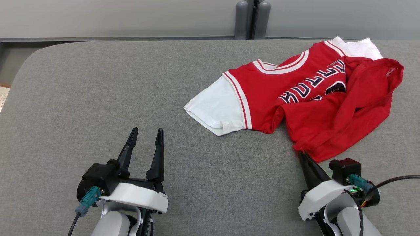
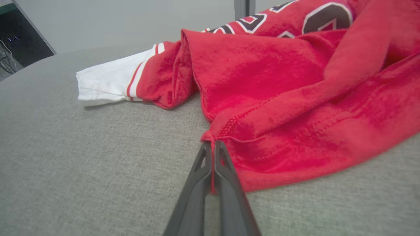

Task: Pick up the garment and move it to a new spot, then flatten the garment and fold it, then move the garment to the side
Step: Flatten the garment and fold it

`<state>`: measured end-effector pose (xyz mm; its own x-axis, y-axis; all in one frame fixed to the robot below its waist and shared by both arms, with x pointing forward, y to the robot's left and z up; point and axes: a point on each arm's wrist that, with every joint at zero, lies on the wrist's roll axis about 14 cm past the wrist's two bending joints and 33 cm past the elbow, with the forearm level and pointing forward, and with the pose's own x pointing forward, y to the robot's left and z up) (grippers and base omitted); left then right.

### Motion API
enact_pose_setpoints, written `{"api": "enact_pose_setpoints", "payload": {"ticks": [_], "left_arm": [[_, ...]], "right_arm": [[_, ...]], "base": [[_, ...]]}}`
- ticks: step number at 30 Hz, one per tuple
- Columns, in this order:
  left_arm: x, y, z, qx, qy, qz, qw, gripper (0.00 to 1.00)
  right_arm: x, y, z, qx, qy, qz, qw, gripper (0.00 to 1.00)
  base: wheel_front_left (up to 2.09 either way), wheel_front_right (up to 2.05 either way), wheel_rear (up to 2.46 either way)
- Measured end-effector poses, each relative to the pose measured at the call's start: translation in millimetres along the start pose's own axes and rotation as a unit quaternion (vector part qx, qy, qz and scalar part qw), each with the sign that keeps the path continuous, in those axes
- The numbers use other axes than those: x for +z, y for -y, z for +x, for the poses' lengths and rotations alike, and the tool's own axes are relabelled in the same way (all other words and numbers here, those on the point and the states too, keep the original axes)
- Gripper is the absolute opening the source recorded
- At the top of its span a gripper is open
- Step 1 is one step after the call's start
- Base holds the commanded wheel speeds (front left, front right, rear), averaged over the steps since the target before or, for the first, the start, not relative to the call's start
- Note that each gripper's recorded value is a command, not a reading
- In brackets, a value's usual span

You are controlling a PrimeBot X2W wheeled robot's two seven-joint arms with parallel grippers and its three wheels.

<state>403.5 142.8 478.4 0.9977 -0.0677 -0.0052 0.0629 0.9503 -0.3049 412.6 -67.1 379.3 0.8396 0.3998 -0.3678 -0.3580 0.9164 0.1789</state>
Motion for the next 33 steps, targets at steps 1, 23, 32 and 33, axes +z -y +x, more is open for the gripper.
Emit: {"api": "enact_pose_setpoints", "payload": {"ticks": [1, 23, 32, 33], "left_arm": [[0, 1, 1, -0.001, 0.000, 0.000, 1.000, 1.00], [-17, 65, 25, -0.101, -0.018, -0.004, 0.995, 1.00], [-37, 66, 25, -0.105, -0.050, 0.011, 0.993, 1.00], [-42, 64, 25, -0.102, -0.057, 0.014, 0.993, 1.00]], "right_arm": [[2, 3, -1, -0.005, 0.006, 0.003, 1.000, 0.00], [29, 120, -104, -0.219, 0.171, 0.246, 0.929, 0.00], [11, 118, -108, -0.228, 0.156, 0.266, 0.923, 0.00], [11, 118, -107, -0.227, 0.156, 0.264, 0.924, 0.00]], "base": [[0.00, 0.00, 0.00], [0.00, 0.00, 0.00], [0.00, 0.00, 0.00], [0.00, 0.00, 0.00]]}}
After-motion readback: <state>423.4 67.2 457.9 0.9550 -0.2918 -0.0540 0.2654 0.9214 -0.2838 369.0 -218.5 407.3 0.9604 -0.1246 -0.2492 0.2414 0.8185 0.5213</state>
